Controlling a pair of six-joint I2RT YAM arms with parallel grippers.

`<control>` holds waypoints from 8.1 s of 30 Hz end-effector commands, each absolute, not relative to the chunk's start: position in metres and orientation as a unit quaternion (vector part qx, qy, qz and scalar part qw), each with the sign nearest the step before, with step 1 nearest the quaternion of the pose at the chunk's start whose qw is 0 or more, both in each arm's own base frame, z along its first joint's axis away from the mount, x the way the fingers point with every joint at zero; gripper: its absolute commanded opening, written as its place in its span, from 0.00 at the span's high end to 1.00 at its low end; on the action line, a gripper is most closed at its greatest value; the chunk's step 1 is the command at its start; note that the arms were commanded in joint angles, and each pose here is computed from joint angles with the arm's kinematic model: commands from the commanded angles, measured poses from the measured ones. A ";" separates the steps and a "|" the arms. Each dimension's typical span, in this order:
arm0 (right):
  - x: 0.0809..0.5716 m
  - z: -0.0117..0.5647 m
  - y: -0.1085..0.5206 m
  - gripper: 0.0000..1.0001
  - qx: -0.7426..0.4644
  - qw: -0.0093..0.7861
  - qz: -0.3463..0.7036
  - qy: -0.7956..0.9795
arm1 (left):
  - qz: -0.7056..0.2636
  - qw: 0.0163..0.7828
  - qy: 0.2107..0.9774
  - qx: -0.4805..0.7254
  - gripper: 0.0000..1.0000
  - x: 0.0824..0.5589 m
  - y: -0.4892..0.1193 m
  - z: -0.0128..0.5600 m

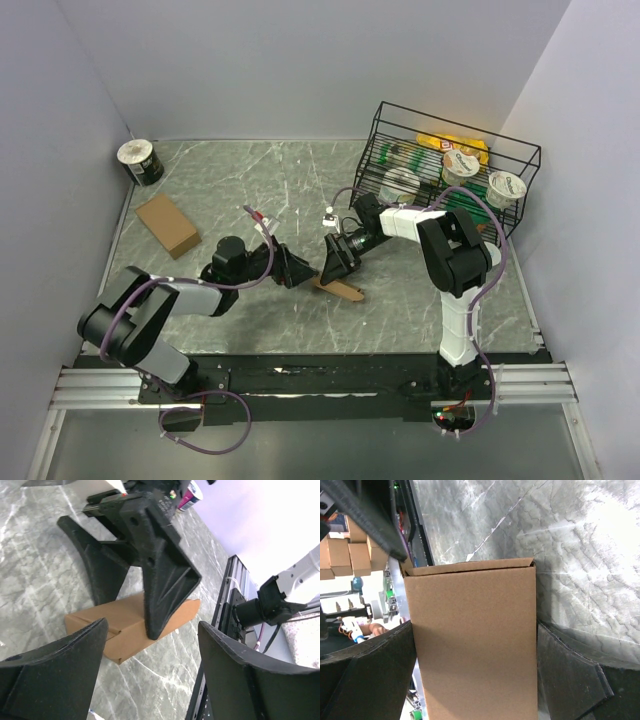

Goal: Fold the paper box

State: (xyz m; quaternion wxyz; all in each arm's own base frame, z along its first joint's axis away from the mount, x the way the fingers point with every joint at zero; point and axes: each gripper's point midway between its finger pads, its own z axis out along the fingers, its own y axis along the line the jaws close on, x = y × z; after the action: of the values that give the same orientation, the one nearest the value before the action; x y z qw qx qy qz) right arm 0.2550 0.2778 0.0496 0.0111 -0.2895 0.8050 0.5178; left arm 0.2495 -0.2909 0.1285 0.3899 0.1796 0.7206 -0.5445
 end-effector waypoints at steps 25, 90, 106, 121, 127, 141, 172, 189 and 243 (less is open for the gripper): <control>0.272 0.040 0.271 0.02 -0.292 0.044 0.501 0.814 | -0.544 0.354 0.747 0.145 0.93 0.261 -0.290 0.103; 0.291 0.144 0.240 0.00 -0.417 0.443 0.205 0.767 | -0.481 0.204 0.846 0.103 0.99 0.270 -0.268 0.100; 0.267 0.089 0.283 0.00 -0.558 0.361 0.104 0.740 | -0.472 0.197 0.851 0.116 0.99 0.276 -0.269 0.105; 0.244 0.071 0.284 0.52 -0.567 0.288 0.146 0.757 | -0.469 0.299 0.822 0.125 0.17 0.294 -0.261 0.148; 0.233 0.067 0.282 0.56 -0.567 0.265 0.184 0.758 | -0.412 0.417 0.802 0.117 0.05 0.300 -0.228 0.157; 0.212 0.065 0.285 0.58 -0.561 0.195 0.283 0.753 | -0.419 0.510 0.690 0.296 0.14 0.252 -0.237 0.149; 0.220 0.067 0.282 0.61 -0.542 0.195 0.294 0.763 | -0.366 0.490 0.704 0.362 0.55 0.261 -0.261 0.131; 0.229 0.064 0.278 0.62 -0.537 0.210 0.269 0.771 | -0.367 0.471 0.722 0.350 0.79 0.264 -0.268 0.130; 0.255 0.059 0.264 0.62 -0.538 0.286 0.142 0.780 | -0.338 0.422 0.817 0.202 0.99 0.233 -0.279 0.086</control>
State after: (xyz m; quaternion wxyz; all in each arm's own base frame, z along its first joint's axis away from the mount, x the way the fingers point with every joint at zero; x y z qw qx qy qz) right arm 0.2393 0.2770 0.0680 0.2704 -0.5405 0.7727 0.1942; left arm 0.2601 -0.2723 0.1093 0.4715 0.1852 0.8013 -0.3182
